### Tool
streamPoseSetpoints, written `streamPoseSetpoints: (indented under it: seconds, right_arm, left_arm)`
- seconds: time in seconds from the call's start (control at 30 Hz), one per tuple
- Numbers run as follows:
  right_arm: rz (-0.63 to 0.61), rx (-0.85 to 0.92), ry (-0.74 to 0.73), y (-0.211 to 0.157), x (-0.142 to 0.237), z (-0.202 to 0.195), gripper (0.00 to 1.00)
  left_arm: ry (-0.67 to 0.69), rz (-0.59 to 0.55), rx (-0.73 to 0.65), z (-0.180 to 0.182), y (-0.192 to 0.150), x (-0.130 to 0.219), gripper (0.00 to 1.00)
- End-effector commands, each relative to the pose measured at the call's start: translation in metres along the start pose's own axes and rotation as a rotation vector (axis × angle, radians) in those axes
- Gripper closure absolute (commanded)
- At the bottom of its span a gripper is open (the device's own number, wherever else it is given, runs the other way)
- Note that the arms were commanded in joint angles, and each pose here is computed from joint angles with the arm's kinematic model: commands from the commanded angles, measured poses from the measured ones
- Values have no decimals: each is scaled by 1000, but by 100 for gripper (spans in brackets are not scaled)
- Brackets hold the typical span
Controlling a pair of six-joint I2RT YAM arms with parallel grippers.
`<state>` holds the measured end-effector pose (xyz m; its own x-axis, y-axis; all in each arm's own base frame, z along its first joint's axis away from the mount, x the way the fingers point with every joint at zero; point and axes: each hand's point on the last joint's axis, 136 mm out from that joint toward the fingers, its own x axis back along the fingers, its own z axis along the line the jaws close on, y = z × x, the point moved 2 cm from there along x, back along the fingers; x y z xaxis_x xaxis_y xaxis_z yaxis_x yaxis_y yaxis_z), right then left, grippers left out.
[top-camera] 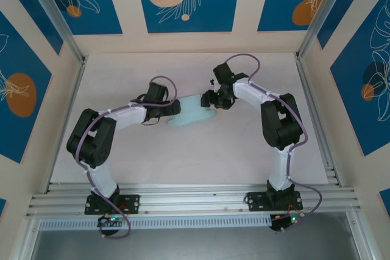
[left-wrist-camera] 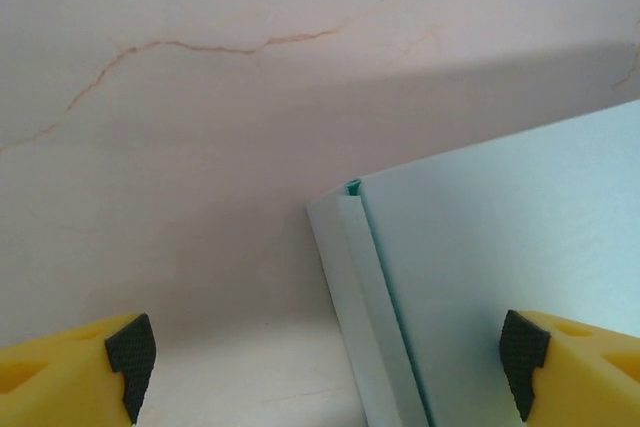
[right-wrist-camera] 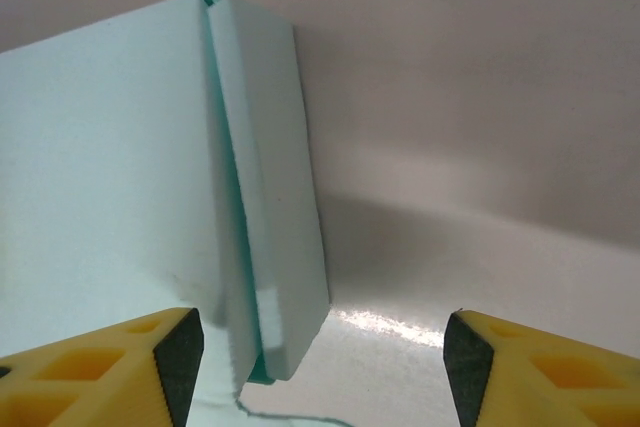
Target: Fold the paper box
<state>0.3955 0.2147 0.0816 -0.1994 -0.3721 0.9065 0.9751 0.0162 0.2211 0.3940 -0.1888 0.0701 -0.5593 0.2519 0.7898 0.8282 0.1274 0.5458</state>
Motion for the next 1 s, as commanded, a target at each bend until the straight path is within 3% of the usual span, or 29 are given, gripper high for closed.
streamPoseSetpoints:
  seconds: [0.0,0.33,0.63,0.97]
  right_arm:
    - [33,-33,27,-7,-14,-5,35]
    - [79,-65,37,-25,-36,-12,40]
    - [67,-40,46,-24,-30,-3,41]
    - [-26,48,70,-9,4,24,39]
  left_arm:
    - [62,100,26,22,-35,-17,15]
    - [92,142,58,37,-60,-29,42]
    - [69,139,61,34,-59,-27,43]
    - [-8,43,40,14,-26,10,38]
